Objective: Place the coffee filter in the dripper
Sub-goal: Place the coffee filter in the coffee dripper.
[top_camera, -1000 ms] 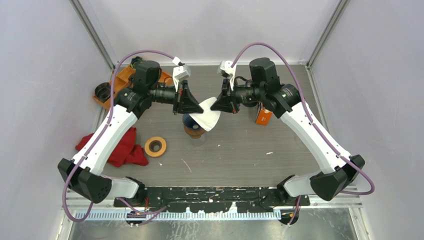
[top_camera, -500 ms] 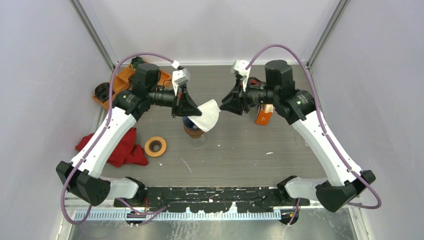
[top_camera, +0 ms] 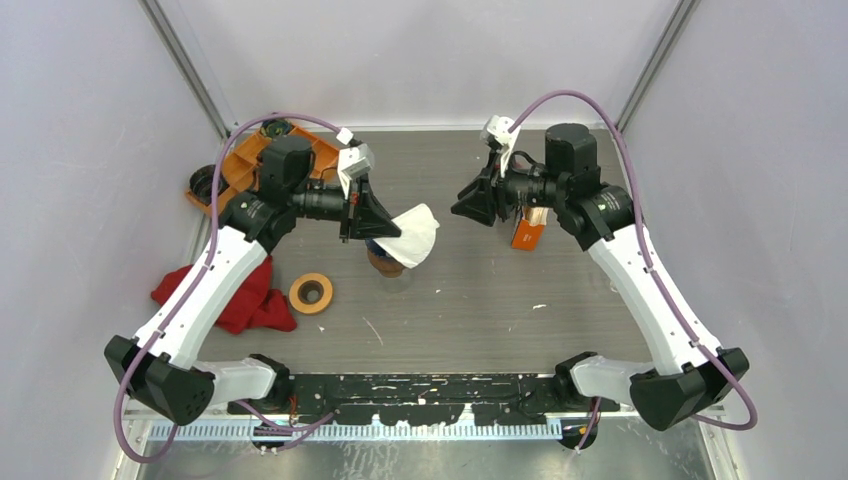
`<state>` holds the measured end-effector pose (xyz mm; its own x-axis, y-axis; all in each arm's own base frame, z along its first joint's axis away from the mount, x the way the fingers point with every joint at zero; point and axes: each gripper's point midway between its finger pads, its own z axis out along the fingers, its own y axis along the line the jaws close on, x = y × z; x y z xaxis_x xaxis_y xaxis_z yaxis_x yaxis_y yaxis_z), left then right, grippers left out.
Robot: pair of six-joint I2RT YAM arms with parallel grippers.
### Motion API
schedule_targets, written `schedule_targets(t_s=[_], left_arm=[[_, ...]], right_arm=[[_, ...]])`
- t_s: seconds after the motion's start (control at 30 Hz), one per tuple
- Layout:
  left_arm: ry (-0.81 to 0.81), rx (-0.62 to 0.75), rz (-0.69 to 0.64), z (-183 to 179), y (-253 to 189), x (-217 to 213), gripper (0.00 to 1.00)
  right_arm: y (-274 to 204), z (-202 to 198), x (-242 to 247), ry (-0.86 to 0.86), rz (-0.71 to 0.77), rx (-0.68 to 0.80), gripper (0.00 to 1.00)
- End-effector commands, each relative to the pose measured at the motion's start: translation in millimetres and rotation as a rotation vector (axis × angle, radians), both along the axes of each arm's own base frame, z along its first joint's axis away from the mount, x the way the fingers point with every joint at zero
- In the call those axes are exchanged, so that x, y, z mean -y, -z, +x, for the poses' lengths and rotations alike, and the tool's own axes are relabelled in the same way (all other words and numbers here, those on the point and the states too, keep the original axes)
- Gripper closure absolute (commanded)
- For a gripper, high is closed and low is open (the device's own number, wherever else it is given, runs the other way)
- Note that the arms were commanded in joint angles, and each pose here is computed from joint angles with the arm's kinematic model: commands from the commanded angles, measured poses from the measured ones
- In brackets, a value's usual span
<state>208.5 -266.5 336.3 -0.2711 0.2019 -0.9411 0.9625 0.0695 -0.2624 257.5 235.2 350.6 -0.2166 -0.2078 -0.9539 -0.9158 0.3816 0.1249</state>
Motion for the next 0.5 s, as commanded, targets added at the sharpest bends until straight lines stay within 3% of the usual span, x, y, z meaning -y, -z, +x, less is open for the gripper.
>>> schedule_targets(t_s=[0.0,0.47], left_arm=[[0.025,0.052,-0.062,-3.7,-19.4,2.5,1.00],[0.017,0.054,-0.064,-3.6,-20.3,1.7,1.00]], right_arm=[[-8.7,-2.5,-12.1,-0.072,0.064,0.006,0.57],[-8.8,-14.0,-26.6,-0.189,0.114,-0.035,0.55]])
